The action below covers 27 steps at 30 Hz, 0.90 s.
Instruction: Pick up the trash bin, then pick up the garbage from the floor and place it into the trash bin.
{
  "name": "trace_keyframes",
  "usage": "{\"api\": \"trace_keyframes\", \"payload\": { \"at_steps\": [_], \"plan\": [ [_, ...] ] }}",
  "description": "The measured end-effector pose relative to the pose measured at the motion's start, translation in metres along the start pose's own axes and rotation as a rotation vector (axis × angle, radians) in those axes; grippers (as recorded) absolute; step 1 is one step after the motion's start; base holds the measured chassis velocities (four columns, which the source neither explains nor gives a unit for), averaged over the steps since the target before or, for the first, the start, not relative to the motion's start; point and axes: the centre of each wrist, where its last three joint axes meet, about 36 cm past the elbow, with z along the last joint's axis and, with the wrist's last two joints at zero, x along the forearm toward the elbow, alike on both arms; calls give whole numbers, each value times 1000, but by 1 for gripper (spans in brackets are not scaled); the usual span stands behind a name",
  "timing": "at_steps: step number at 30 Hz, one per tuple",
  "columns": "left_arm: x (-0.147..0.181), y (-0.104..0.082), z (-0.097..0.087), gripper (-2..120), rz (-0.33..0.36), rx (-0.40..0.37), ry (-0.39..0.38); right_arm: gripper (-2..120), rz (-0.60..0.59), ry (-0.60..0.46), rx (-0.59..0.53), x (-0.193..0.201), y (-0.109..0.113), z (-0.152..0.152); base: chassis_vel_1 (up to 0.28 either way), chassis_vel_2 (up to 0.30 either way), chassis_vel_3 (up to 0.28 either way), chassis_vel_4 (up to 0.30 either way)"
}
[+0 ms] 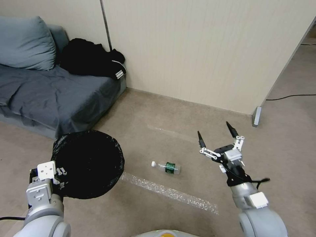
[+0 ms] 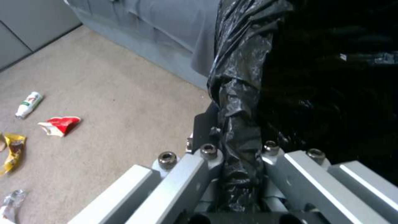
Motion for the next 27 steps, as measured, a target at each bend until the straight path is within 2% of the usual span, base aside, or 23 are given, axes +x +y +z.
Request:
{"api": "trace_keyframes", "payload": {
  "at_steps": [1, 3, 8, 10, 11, 14, 22, 27],
  "plan": [
    [0, 0, 0, 1, 0, 0, 0, 100, 0, 0, 0, 0, 0, 0, 0, 0, 0, 0],
    [1, 0, 1, 1, 3, -4, 3, 100, -73, 46, 2, -10, 2, 23, 0, 0, 0, 0],
    [0, -1, 3, 1, 5, -19, 7, 100, -187, 102, 10, -22, 7, 50, 0, 0, 0, 0],
    [-1, 0, 4, 1, 6, -26, 8, 100, -287, 140, 20, -27, 14, 68, 0, 0, 0, 0],
    [-1, 0, 4, 1, 6, -26, 8, 100, -287, 140, 20, -27, 14, 68, 0, 0, 0, 0],
    [-1, 0, 4, 1, 6, -31, 10, 100, -412, 197, 47, -29, 22, 99, 0, 0, 0, 0],
    [1, -1, 7, 1, 5, -39, 23, 100, -535, 232, 66, -45, 25, 136, 0, 0, 0, 0],
    [2, -3, 9, 1, 4, -42, 27, 100, -642, 245, 59, -59, 35, 159, 0, 0, 0, 0]
  ]
}}
